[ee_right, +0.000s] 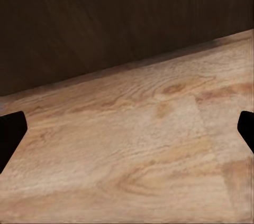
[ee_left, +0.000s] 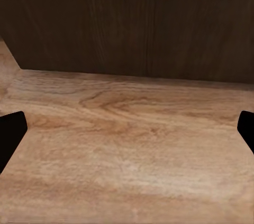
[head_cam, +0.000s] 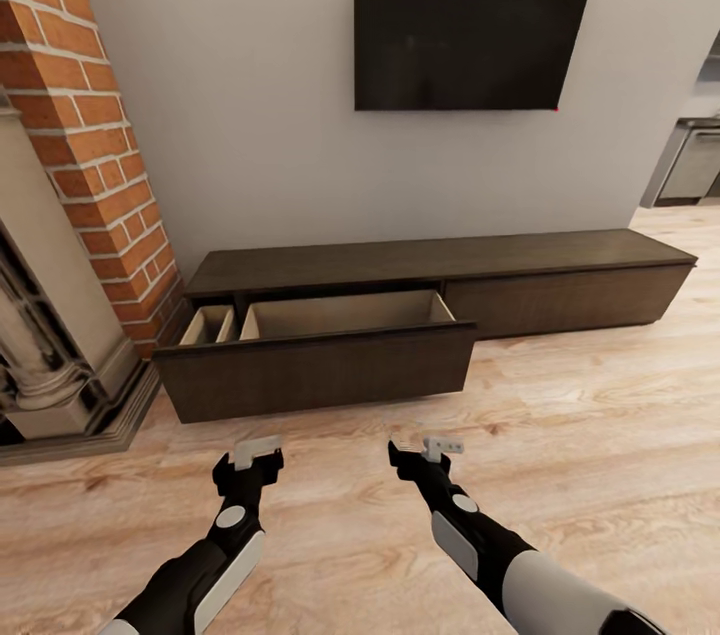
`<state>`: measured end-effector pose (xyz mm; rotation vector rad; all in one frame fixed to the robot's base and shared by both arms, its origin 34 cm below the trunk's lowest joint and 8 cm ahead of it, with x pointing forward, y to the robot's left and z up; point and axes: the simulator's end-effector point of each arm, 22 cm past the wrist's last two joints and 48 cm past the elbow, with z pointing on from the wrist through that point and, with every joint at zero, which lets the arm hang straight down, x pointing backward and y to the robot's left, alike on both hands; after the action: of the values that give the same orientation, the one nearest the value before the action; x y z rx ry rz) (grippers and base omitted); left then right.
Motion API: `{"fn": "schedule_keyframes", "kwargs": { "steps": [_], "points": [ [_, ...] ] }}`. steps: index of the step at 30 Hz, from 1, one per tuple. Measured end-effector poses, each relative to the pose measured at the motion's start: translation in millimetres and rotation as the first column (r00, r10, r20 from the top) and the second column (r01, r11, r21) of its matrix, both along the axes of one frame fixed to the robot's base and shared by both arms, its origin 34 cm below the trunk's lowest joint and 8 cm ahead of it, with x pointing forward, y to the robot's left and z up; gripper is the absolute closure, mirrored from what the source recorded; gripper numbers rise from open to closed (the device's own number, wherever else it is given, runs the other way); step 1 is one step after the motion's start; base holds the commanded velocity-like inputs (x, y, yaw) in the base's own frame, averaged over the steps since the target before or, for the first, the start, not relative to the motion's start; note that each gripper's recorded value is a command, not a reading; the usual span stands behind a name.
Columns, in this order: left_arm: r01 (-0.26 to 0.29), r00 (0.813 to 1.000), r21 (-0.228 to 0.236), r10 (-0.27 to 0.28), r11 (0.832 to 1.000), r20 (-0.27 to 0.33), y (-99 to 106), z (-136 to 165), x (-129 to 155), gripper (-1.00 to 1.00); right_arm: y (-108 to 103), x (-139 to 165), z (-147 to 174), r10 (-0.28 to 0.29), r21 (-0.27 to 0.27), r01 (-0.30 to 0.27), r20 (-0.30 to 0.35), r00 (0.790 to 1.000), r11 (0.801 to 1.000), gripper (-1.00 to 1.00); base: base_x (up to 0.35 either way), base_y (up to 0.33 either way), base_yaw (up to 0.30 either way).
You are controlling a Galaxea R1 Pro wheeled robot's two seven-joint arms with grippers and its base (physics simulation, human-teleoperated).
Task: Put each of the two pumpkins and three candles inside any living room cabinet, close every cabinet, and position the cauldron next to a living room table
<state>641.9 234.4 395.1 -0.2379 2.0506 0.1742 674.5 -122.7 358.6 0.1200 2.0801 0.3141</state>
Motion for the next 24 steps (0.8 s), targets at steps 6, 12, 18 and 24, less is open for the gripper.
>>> {"fn": "schedule_keyframes", "kwargs": {
  "steps": [6,12,18,24],
  "points": [
    [-0.021,1.000,0.011,0.021,1.000,0.001,6.3,0.8,-0.2,-1.00,-3.0,-2.0,-5.4,-0.005,-0.005,0.005,-0.010,1.000,1.000,-1.00,0.005,0.000,0.000],
    [-0.027,1.000,0.016,0.028,0.999,-0.004,7.9,1.0,-1.0,-1.00,-3.6,-0.9,-3.3,-0.008,-0.003,0.008,0.000,1.000,1.000,-1.00,0.243,0.000,0.000],
    [-0.027,1.000,0.016,0.027,1.000,-0.004,7.8,0.8,-1.0,-1.00,-3.1,-0.4,-2.1,-0.006,-0.003,0.006,0.005,1.000,1.000,-1.00,0.277,0.000,0.000],
    [-0.027,1.000,0.016,0.027,1.000,-0.005,7.9,0.6,-1.0,-1.00,-3.0,-0.4,-2.1,-0.006,-0.003,0.006,0.005,1.000,1.000,-1.00,0.233,0.000,0.000]
  ]
}}
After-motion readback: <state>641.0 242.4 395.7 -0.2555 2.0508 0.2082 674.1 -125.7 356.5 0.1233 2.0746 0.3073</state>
